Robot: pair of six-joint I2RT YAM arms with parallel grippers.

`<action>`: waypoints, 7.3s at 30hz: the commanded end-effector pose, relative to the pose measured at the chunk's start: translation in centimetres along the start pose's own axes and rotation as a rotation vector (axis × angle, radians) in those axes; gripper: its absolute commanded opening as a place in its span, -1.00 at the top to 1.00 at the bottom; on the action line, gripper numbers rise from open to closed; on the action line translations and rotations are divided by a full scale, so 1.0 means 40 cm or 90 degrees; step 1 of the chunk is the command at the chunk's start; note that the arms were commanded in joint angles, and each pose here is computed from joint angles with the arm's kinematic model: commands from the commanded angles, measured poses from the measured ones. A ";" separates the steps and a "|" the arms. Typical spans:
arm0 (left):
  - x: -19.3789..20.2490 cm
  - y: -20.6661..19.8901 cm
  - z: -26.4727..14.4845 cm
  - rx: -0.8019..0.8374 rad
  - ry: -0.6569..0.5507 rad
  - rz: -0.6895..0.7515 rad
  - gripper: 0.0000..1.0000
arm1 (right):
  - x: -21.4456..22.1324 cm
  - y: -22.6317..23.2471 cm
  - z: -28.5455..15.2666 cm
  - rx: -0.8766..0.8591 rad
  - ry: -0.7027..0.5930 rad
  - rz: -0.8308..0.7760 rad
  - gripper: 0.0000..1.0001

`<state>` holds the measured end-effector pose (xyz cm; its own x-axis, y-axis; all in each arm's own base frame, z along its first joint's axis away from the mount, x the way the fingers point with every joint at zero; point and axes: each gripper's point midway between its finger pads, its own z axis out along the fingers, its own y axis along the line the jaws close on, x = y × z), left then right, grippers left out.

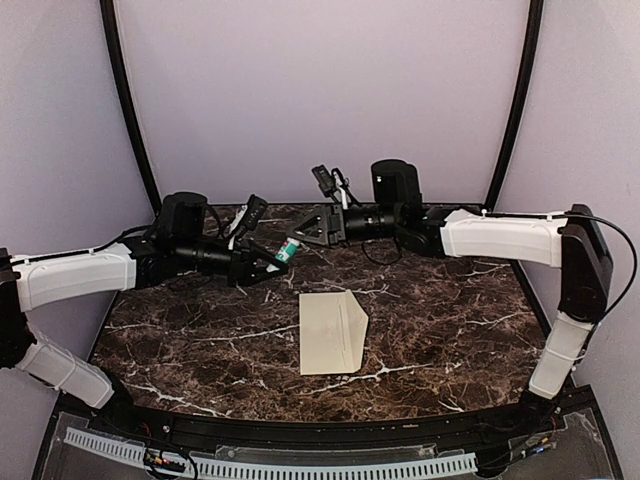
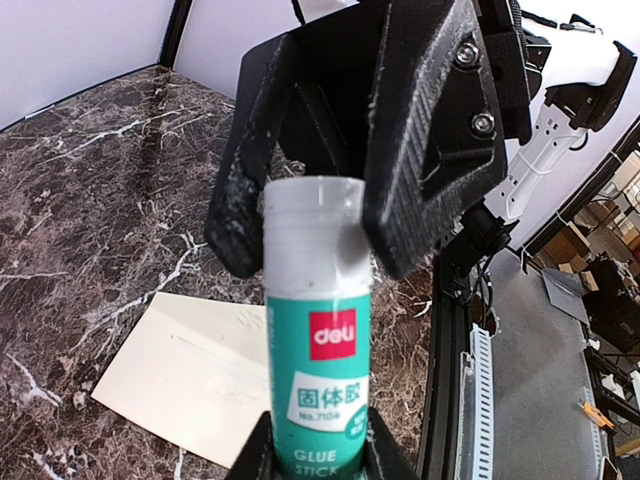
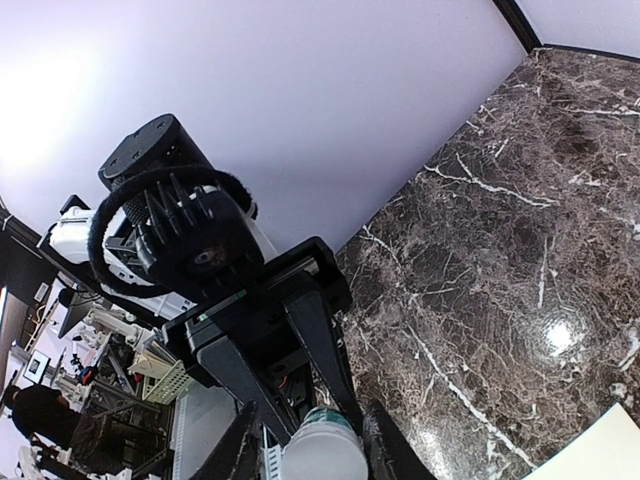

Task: Place the letter into the envelope and seal it
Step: Open the solid glue cap from the solid glue, then place the solid glue cap at the center of the board, then unscrew the solid glue.

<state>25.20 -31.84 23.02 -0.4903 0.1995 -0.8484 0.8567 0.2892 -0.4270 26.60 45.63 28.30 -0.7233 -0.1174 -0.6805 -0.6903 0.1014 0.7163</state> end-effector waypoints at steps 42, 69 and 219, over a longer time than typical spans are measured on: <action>0.000 0.013 0.012 -0.042 0.028 0.028 1.00 | -0.110 0.019 -0.115 0.087 -0.099 -0.076 0.86; 0.004 -0.001 0.017 -0.037 0.033 0.035 1.00 | -0.162 -0.018 -0.229 0.175 -0.152 -0.094 0.86; -0.170 -0.326 0.008 0.092 -0.142 0.075 -0.70 | -0.071 0.348 -0.195 0.025 -0.206 -0.297 1.00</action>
<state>19.23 -37.62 32.61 -0.3694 -0.0199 -0.9291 0.9083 0.2038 -0.3655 20.13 40.19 38.95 -0.3625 0.1312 -0.9227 -0.9083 0.1721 0.3813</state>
